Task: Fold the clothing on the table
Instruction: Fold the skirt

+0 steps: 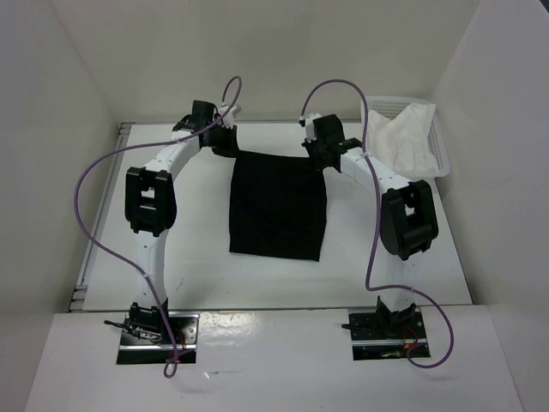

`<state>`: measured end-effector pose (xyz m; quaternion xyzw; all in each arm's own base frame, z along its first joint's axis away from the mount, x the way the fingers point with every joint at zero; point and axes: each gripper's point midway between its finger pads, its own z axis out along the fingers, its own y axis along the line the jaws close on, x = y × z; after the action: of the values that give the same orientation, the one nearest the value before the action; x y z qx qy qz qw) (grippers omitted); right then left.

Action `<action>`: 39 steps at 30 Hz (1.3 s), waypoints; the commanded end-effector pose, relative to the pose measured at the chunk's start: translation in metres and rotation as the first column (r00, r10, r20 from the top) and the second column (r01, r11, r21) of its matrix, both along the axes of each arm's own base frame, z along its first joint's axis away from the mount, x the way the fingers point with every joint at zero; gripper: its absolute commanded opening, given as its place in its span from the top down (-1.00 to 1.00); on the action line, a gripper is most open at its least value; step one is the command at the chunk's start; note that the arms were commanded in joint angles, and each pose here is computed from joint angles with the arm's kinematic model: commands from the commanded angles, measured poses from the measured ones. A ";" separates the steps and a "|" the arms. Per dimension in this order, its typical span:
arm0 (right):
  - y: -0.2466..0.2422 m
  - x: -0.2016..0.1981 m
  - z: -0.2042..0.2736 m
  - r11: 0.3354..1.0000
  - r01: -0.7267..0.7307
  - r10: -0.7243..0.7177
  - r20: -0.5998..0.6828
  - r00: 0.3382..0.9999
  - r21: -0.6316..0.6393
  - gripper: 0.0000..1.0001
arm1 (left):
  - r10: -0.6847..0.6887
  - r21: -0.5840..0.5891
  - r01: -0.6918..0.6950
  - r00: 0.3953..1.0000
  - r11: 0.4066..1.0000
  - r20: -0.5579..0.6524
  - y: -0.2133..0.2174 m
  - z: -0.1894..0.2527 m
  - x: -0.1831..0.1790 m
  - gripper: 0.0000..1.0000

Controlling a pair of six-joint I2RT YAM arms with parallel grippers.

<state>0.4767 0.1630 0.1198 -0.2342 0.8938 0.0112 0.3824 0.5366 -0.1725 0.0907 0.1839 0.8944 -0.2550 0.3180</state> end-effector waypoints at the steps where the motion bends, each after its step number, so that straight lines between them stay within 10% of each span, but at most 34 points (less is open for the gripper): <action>1: -0.010 0.033 0.038 0.994 0.087 -0.077 0.146 0.986 -0.065 0.99 | -0.022 0.009 0.021 0.997 1.000 0.071 0.000 0.021 0.017 0.84; 9: -0.031 0.049 0.058 0.967 0.230 -0.201 0.230 0.952 -0.106 0.99 | -0.064 0.000 0.064 0.991 0.998 0.118 -0.003 0.042 0.015 0.84; 23: -0.006 -0.041 0.074 0.984 -0.166 0.168 0.042 0.985 -0.062 0.99 | -0.220 0.052 0.215 0.967 0.975 0.127 0.011 0.082 -0.071 0.84; 39: 0.039 -0.173 -0.010 0.825 -0.562 0.501 -0.384 0.775 -0.057 1.00 | -0.341 0.095 0.341 0.940 0.935 -0.019 0.018 0.054 -0.166 0.77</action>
<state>0.3206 0.2046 0.1137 -0.4827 0.8474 0.0776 0.2072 0.3861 -0.1542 0.1302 0.3255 0.8755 -0.2556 0.2494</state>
